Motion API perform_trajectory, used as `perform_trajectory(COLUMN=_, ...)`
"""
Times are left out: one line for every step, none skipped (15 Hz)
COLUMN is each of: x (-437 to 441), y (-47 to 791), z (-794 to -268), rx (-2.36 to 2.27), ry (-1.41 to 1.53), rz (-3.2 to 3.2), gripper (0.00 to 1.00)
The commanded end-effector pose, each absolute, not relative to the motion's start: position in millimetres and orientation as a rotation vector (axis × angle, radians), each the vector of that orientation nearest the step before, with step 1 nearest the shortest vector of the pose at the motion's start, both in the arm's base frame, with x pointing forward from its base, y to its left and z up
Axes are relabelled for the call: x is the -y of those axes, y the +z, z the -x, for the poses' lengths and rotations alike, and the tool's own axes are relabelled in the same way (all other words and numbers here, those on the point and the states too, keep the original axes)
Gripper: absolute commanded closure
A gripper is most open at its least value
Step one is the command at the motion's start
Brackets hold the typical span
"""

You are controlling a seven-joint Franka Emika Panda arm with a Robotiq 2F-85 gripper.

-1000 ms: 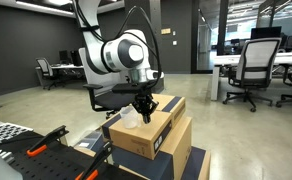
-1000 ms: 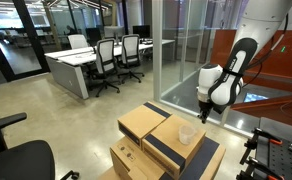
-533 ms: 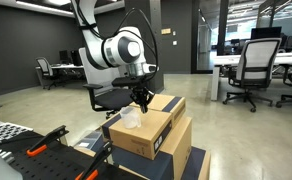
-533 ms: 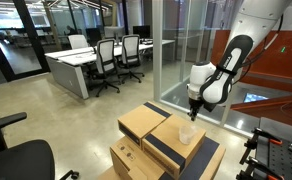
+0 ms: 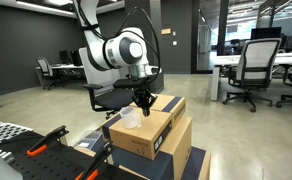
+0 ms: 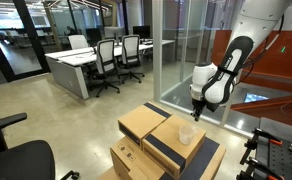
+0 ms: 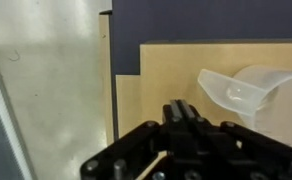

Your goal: Twist the water jug around

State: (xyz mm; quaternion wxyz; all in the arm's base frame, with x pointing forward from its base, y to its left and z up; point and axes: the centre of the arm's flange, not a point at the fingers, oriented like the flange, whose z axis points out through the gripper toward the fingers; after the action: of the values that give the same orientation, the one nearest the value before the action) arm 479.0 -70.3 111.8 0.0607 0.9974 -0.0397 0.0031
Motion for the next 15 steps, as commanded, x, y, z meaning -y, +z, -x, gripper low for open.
perform_trajectory(x=63.0, y=113.4, z=-480.3, rx=0.122, ry=0.006, rz=-3.019, gripper=0.93)
perform_trajectory(x=58.3, y=113.5, z=-484.4, rx=0.114, ry=0.013, rz=-3.021, gripper=0.93)
perform_trajectory(x=53.9, y=115.3, z=-487.1, rx=0.101, ry=0.02, rz=-3.024, gripper=0.93)
perform_trajectory(x=49.9, y=115.9, z=-489.6, rx=0.089, ry=0.029, rz=-3.027, gripper=0.93)
perform_trajectory(x=45.8, y=116.7, z=-492.2, rx=0.078, ry=0.034, rz=-3.028, gripper=0.93)
perform_trajectory(x=42.9, y=117.6, z=-494.1, rx=0.072, ry=0.035, rz=-3.029, gripper=0.93)
perform_trajectory(x=41.4, y=118.1, z=-495.4, rx=0.068, ry=0.038, rz=-3.029, gripper=0.93)
perform_trajectory(x=40.4, y=118.8, z=-496.9, rx=0.066, ry=0.041, rz=-3.029, gripper=0.93)
perform_trajectory(x=40.0, y=119.4, z=-498.0, rx=0.068, ry=0.044, rz=-3.029, gripper=0.93)
perform_trajectory(x=40.3, y=119.6, z=-499.3, rx=0.069, ry=0.044, rz=-3.029, gripper=0.93)
perform_trajectory(x=40.5, y=119.9, z=-499.9, rx=0.068, ry=0.045, rz=-3.028, gripper=0.93)
perform_trajectory(x=40.4, y=120.1, z=-500.6, rx=0.068, ry=0.045, rz=-3.027, gripper=0.93)
perform_trajectory(x=40.3, y=120.1, z=-501.0, rx=0.065, ry=0.042, rz=-3.026, gripper=0.92)
perform_trajectory(x=42.7, y=120.7, z=-497.5, rx=0.067, ry=0.041, rz=-3.027, gripper=0.92)
perform_trajectory(x=43.8, y=121.5, z=-496.9, rx=0.075, ry=0.041, rz=-3.027, gripper=0.92)
